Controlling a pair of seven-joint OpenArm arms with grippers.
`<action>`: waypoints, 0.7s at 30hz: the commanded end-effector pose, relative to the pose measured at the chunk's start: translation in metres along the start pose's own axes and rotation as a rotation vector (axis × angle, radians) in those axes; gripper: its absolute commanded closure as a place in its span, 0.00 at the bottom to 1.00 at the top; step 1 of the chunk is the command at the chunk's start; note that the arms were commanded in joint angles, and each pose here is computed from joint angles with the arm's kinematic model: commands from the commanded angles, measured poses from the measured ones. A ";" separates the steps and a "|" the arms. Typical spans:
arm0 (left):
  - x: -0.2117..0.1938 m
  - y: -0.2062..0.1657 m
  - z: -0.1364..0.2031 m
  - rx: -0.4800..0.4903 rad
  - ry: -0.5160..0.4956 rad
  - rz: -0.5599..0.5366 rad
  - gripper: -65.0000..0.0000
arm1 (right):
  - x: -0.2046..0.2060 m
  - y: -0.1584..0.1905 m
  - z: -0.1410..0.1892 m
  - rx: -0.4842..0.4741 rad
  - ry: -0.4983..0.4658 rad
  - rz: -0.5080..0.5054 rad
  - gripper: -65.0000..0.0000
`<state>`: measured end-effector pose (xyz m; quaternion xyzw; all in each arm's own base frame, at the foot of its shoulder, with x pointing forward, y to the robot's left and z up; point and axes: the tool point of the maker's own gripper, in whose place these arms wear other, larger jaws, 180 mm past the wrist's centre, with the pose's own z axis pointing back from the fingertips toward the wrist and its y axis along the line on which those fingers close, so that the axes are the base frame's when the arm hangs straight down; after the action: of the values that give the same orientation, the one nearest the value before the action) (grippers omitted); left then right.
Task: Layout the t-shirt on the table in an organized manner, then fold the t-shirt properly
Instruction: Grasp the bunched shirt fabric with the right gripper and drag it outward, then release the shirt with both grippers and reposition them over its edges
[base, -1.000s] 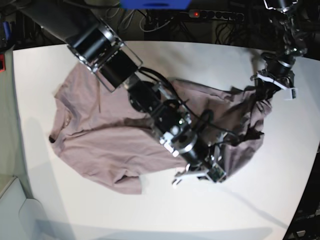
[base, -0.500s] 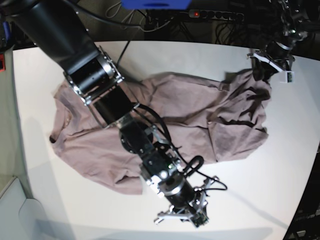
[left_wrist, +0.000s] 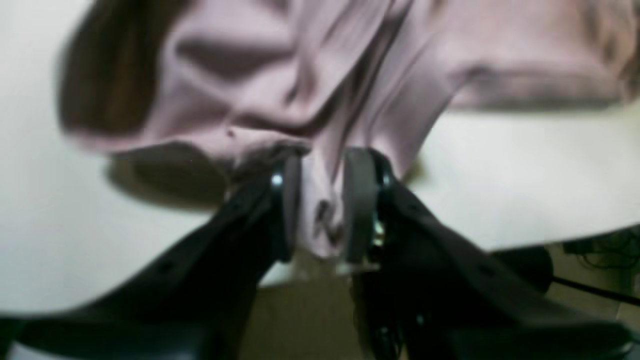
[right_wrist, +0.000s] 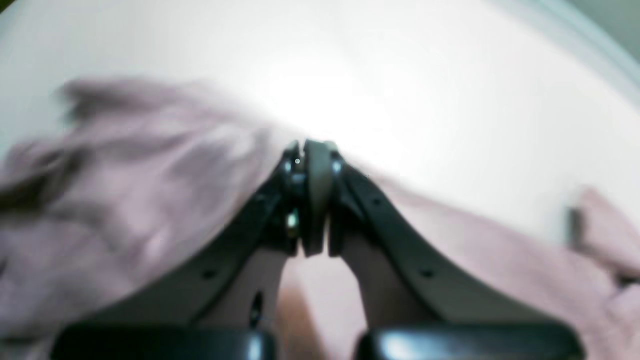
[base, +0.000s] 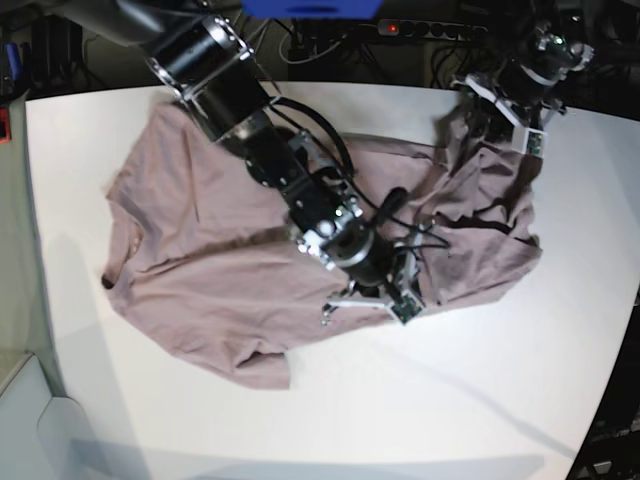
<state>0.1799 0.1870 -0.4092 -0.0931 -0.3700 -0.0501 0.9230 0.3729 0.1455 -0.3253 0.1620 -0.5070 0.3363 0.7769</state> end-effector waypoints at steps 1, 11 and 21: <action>0.000 -0.004 0.002 -0.015 0.015 -0.012 0.76 | 0.020 0.005 0.005 0.020 -0.057 0.005 0.90; 0.005 -0.006 0.000 -0.020 0.136 -0.081 0.75 | -0.067 0.000 0.061 -0.010 0.101 -0.046 0.66; 0.043 -0.013 0.012 -0.008 0.035 -0.135 0.49 | -0.124 0.008 0.075 -0.011 0.224 -0.106 0.65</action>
<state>0.1935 0.1744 -0.3804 -0.0747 -0.3379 -0.1118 0.9315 0.2776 0.0591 -0.4145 0.1390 -0.3928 0.3114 0.8540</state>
